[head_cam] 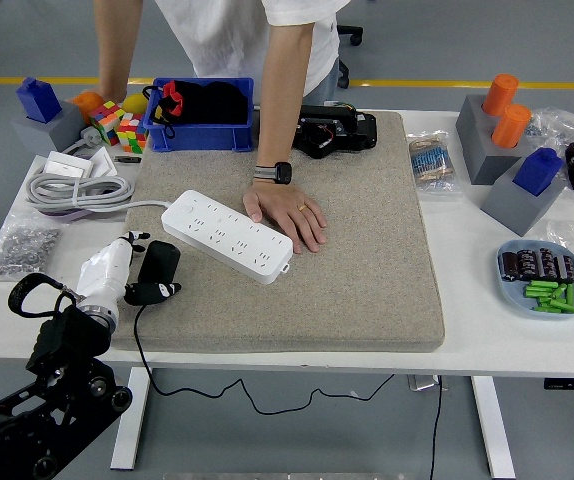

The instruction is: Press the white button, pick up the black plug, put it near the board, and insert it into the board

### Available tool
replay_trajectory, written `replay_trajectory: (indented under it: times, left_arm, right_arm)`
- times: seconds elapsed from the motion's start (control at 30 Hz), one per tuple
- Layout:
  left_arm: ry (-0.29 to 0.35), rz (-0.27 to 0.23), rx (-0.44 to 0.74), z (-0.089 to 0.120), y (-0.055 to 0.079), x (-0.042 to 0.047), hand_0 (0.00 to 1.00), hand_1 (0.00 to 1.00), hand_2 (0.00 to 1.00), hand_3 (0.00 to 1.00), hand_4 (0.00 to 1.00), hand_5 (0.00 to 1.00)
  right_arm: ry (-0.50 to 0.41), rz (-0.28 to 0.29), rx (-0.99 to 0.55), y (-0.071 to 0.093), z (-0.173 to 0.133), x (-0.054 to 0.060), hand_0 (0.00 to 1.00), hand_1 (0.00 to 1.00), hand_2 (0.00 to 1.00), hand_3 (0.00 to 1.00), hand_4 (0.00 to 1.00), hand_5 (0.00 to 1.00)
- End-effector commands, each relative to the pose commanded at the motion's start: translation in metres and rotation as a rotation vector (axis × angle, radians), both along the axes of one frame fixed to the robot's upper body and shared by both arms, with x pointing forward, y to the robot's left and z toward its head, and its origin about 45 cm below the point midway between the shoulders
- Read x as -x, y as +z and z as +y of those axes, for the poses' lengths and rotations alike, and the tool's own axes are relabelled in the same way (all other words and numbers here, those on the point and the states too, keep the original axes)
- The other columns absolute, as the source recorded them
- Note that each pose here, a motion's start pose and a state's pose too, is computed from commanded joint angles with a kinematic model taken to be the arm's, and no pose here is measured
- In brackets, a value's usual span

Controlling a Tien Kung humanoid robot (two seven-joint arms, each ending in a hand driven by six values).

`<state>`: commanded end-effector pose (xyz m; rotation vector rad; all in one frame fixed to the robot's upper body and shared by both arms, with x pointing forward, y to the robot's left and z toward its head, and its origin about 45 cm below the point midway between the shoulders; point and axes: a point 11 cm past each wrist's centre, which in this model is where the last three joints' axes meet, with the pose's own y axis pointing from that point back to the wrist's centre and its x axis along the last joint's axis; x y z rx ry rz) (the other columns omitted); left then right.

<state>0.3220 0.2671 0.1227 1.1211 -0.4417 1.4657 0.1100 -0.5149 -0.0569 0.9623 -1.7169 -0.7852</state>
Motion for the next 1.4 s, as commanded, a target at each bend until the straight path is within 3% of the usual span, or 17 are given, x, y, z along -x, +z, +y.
replay_trajectory:
  times: [0.17, 0.2, 0.37, 0.4, 0.57, 0.6, 0.73, 0.93, 1.2, 1.4]
  left_arm:
    - [0.007, -0.014, 0.004, 0.002, 0.001, -0.0019, 0.724, 0.663, 0.642, 0.740, 0.945, 0.128]
    - [0.005, -0.018, 0.002, 0.002, 0.001, -0.0022, 0.666, 0.619, 0.580, 0.673, 0.900, 0.074]
    - [-0.003, -0.034, -0.002, 0.002, 0.002, -0.0036, 0.666, 0.619, 0.580, 0.673, 0.900, 0.074]
    - [-0.005, -0.038, -0.002, 0.002, 0.003, -0.0041, 0.589, 0.547, 0.537, 0.585, 0.762, 0.002]
    - [-0.016, -0.043, -0.009, 0.003, 0.005, -0.0066, 0.589, 0.547, 0.537, 0.585, 0.762, 0.002]
    - [-0.018, -0.043, -0.012, 0.003, 0.005, -0.0067, 0.437, 0.489, 0.497, 0.568, 0.705, 0.002]
    - [-0.028, -0.044, -0.018, 0.002, 0.004, -0.0066, 0.437, 0.489, 0.497, 0.568, 0.705, 0.002]
    - [-0.052, -0.084, -0.007, -0.002, 0.009, -0.0083, 0.428, 0.444, 0.456, 0.556, 0.700, 0.002]
    - [-0.076, -0.169, 0.008, -0.003, 0.028, -0.0192, 0.406, 0.419, 0.426, 0.552, 0.686, 0.002]
    - [-0.097, -0.201, 0.005, -0.009, 0.038, -0.0290, 0.404, 0.415, 0.426, 0.551, 0.685, 0.002]
  right_arm:
    - [0.000, 0.000, 0.001, 0.000, 0.000, 0.000, 0.618, 0.581, 0.583, 0.581, 0.657, 0.403]
    - [0.000, 0.001, 0.001, 0.000, 0.000, 0.001, 0.617, 0.582, 0.580, 0.581, 0.657, 0.402]
    - [0.000, -0.001, 0.001, 0.000, 0.000, 0.000, 0.617, 0.582, 0.580, 0.581, 0.657, 0.402]
    - [-0.001, -0.002, 0.001, 0.000, 0.000, 0.000, 0.618, 0.581, 0.580, 0.581, 0.656, 0.401]
    - [-0.002, -0.004, 0.002, 0.000, 0.000, -0.001, 0.618, 0.581, 0.580, 0.581, 0.656, 0.401]
    - [-0.002, -0.005, 0.002, 0.000, 0.000, -0.001, 0.617, 0.581, 0.580, 0.581, 0.656, 0.401]
    - [-0.001, -0.006, 0.003, 0.000, 0.000, -0.001, 0.617, 0.581, 0.580, 0.581, 0.656, 0.401]
    - [-0.001, -0.006, 0.004, 0.000, 0.000, 0.000, 0.616, 0.580, 0.579, 0.580, 0.656, 0.402]
    - [0.002, -0.009, 0.005, 0.001, 0.000, -0.002, 0.615, 0.579, 0.579, 0.579, 0.655, 0.402]
    - [0.005, -0.010, 0.009, 0.002, -0.001, -0.003, 0.614, 0.579, 0.578, 0.579, 0.654, 0.402]
